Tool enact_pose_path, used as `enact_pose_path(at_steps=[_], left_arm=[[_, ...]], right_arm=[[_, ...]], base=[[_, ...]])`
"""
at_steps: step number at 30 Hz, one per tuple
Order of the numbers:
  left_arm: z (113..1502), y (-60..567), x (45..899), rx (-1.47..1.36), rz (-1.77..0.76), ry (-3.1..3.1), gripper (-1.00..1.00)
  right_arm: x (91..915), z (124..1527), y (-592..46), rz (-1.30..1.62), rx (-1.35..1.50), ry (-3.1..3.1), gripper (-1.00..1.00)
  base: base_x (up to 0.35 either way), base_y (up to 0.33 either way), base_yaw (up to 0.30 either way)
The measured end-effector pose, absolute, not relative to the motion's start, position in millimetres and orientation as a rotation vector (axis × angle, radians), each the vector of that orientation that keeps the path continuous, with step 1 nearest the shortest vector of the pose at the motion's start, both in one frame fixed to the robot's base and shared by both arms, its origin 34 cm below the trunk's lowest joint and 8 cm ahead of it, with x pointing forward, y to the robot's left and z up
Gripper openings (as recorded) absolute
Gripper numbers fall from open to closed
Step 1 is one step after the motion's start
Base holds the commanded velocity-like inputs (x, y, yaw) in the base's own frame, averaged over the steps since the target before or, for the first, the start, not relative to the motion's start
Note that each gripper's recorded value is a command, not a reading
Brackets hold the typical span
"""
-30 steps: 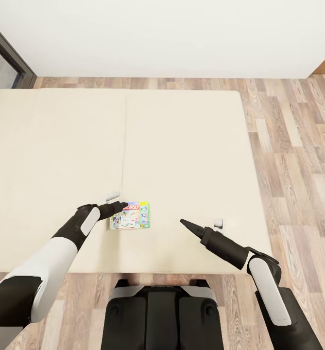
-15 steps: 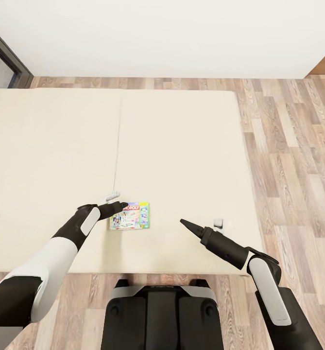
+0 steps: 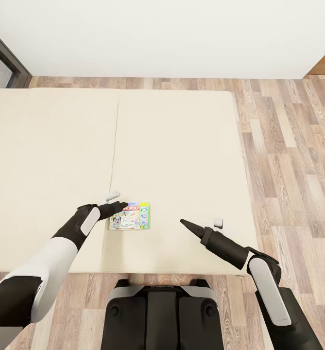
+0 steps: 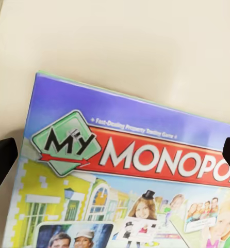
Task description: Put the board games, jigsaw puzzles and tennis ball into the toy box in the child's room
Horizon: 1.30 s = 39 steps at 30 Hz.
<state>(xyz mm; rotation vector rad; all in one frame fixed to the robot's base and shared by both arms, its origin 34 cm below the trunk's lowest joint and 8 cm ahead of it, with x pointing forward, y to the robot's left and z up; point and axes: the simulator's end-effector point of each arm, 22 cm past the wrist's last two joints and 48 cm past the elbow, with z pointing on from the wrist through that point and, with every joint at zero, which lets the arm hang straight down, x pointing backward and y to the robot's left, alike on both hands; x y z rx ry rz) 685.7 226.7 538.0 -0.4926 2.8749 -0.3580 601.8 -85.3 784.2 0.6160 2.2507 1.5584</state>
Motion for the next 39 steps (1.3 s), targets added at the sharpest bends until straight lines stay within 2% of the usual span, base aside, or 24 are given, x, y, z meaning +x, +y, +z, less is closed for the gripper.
enact_pose_path(at_steps=[7,20,32,39], left_arm=[[538.0,226.8,685.6,-0.493,-0.358,2.875,1.00],[538.0,226.5,685.5,-0.492,-0.359,2.876,1.00],[538.1,226.8,685.7,-0.492,-0.359,2.875,1.00],[538.0,227.2,685.6,-0.492,-0.358,2.875,1.00]], right_arm=[[601.8,784.2,-85.3,1.558,0.616,2.251,1.00],[601.7,784.3,-85.2,1.559,0.616,2.250,1.00],[601.8,784.4,-85.2,1.560,0.616,2.250,1.00],[601.8,784.5,-85.2,1.559,0.616,2.250,1.00]], base=[[0.000,-0.057,0.000],[0.000,-0.259,0.000],[0.000,-0.038,0.000],[0.000,-0.229,0.000]])
